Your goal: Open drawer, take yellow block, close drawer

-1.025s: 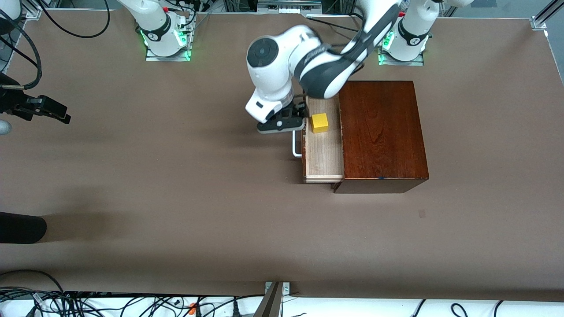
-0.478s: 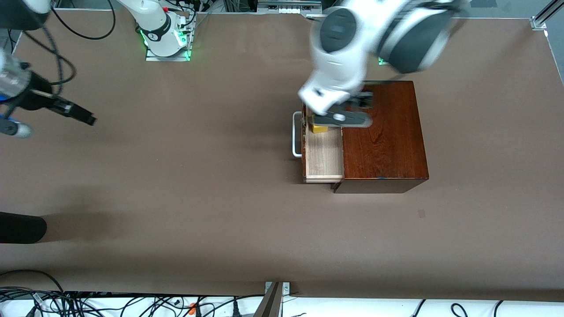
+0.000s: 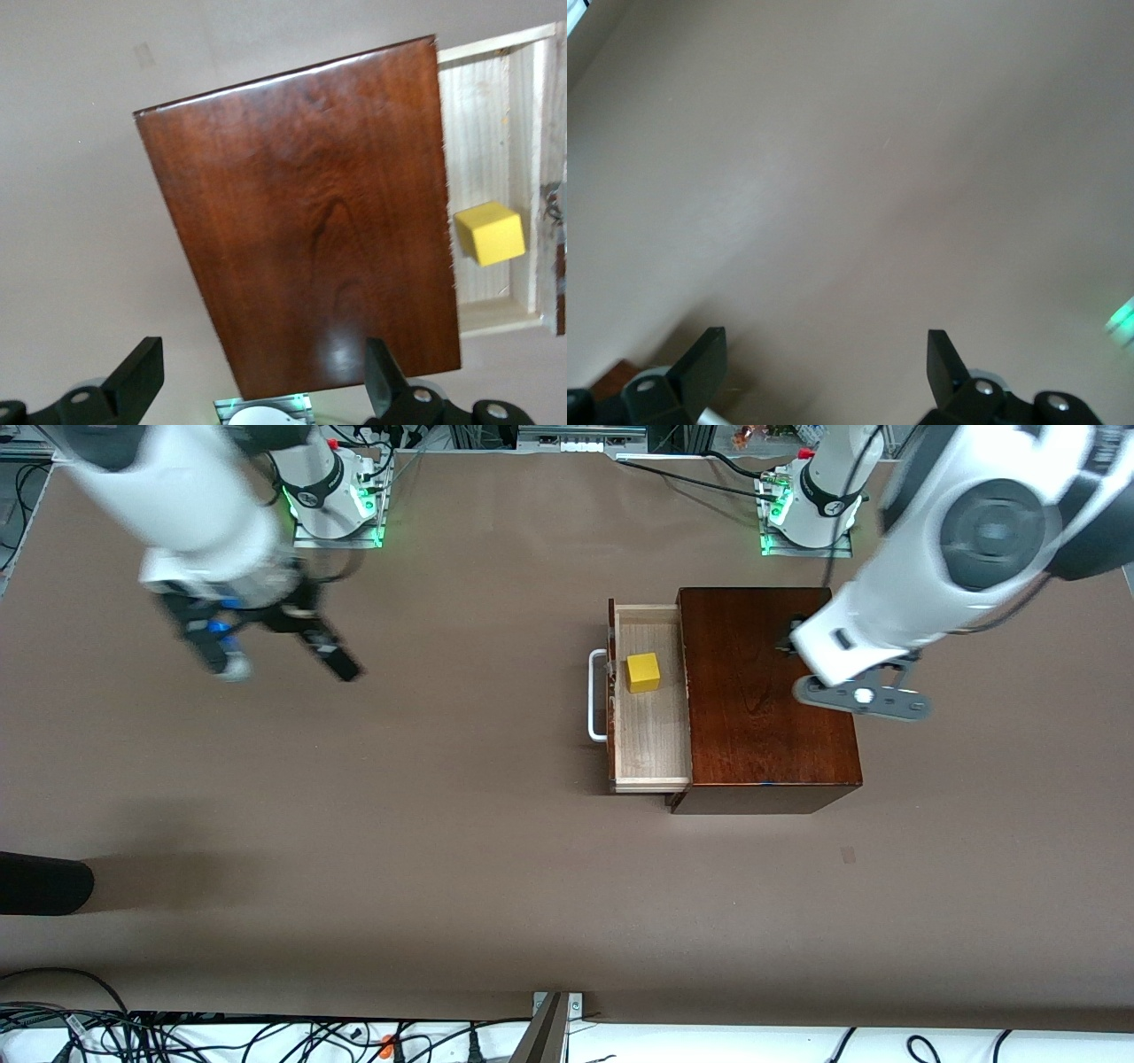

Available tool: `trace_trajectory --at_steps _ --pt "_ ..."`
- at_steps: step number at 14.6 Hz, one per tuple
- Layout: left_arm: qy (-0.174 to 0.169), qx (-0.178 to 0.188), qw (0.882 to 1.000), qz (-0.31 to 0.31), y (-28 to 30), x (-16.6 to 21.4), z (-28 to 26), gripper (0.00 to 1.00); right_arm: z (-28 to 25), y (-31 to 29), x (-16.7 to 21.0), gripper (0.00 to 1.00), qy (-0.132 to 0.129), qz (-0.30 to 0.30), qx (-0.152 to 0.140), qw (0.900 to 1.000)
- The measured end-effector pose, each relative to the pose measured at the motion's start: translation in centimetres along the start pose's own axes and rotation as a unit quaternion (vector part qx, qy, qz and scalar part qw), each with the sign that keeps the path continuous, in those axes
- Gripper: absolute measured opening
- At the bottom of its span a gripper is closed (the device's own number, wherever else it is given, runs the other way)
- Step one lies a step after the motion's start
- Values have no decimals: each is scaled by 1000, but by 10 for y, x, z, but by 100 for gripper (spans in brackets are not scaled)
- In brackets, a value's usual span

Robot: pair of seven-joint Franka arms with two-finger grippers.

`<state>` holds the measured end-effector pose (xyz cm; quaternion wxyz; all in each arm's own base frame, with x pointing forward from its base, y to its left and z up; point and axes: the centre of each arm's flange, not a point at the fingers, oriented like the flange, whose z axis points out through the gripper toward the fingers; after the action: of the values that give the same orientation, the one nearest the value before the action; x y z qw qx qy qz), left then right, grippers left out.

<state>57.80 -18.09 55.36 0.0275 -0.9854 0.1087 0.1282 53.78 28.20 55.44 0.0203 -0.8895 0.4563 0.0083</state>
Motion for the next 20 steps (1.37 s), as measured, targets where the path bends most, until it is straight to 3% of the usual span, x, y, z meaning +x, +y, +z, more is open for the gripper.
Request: trace_trajectory --at_steps 3,9,14,20 --pt "37 1 999 34 -42 -19 9 100 41 -30 -87 100 -9 105 5 994" --pt "66 9 998 22 -82 -66 -9 100 84 -77 -225 100 -38 273 7 961" --pt "63 5 998 -24 -93 -61 -8 100 113 -103 -310 100 -64 309 16 949" --pt "61 -7 996 -62 -128 -66 -7 100 199 -110 -344 100 -35 298 18 954"
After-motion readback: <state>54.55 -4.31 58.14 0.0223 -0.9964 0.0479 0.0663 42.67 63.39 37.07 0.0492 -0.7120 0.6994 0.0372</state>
